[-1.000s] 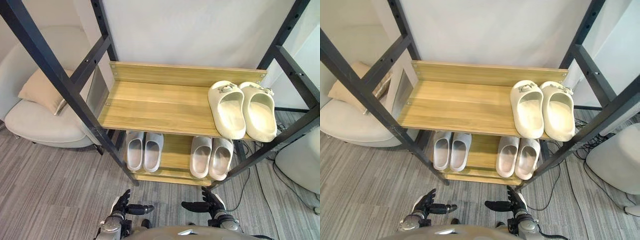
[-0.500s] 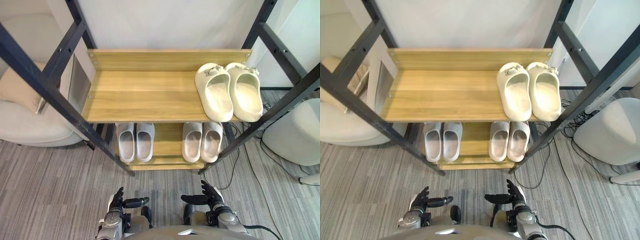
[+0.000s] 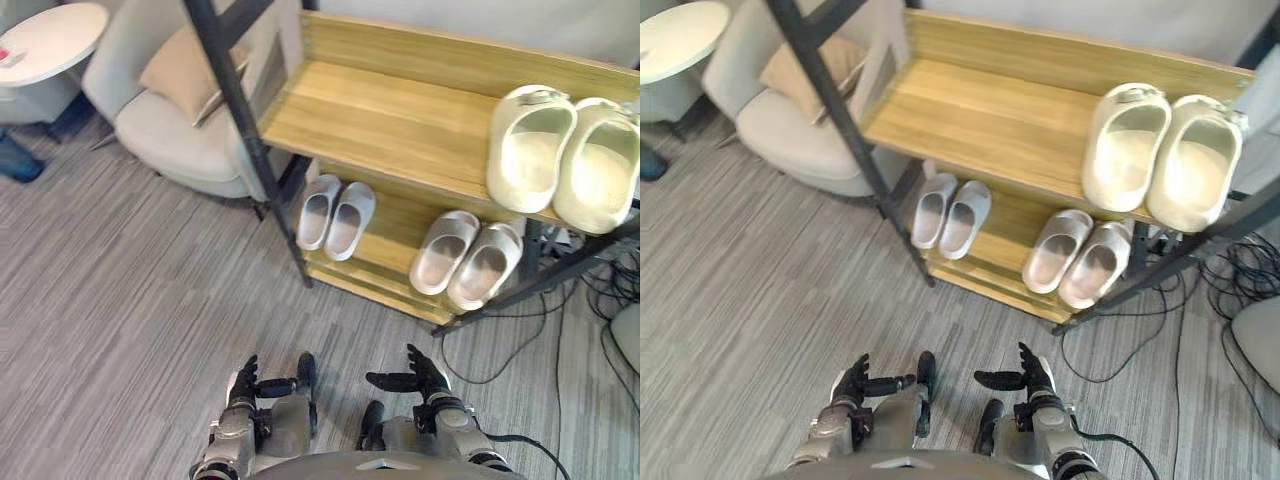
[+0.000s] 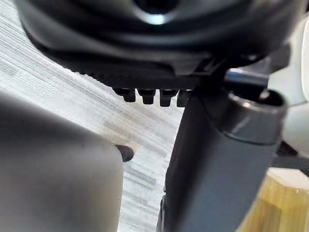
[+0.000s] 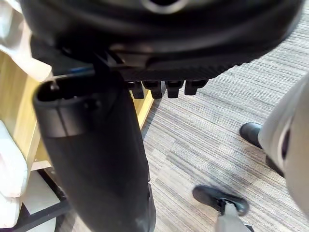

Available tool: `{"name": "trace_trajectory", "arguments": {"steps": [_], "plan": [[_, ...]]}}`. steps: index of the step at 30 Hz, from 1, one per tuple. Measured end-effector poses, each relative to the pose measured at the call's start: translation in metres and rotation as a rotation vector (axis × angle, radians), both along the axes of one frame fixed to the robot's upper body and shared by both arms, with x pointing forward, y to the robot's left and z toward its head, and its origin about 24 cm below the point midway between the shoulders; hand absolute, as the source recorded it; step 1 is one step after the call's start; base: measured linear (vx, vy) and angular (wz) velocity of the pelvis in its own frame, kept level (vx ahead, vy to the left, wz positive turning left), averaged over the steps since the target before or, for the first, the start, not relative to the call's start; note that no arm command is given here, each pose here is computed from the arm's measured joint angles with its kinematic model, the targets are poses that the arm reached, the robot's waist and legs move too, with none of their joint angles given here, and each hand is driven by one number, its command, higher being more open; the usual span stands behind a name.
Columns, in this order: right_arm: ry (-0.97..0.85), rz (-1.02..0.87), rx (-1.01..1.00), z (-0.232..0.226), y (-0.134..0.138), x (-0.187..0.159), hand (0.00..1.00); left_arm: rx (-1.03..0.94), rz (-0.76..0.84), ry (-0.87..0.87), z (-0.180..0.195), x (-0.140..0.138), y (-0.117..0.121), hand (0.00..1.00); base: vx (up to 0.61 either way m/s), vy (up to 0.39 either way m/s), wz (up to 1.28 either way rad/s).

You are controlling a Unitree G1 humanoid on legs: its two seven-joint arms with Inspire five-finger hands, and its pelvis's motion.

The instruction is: Organize the slippers on the shoe rack

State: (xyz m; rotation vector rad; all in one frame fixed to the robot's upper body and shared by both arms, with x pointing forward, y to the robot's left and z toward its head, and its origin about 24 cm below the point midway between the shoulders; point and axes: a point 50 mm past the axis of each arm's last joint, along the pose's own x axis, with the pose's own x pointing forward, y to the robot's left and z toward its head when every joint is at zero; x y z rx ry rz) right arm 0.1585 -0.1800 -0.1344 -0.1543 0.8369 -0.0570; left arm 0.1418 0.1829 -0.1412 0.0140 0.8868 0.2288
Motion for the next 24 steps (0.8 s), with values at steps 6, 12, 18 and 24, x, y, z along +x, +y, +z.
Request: {"name": "trace_trajectory", "arguments": {"steps": [6, 12, 18, 24], "plan": [[0.038, -0.035, 0.016, -0.005, -0.003, -0.014, 1.00, 0.027, -0.060, 0.044, -0.005, -0.007, -0.003, 1.00, -0.07, 0.216, 0.99], [0.047, -0.038, 0.093, -0.008, 0.021, -0.017, 1.00, 0.041, -0.090, 0.081, -0.009, -0.017, -0.002, 1.00, -0.05, 0.154, 0.70], [0.077, 0.027, 0.103, -0.011, 0.037, -0.018, 1.00, 0.052, -0.051, 0.103, -0.011, -0.023, 0.008, 1.00, 0.03, 0.125, 0.31], [0.070, 0.054, 0.095, -0.010, 0.036, -0.015, 1.00, 0.074, -0.041, 0.102, -0.009, -0.022, 0.015, 1.00, 0.14, 0.011, 0.95]]}}
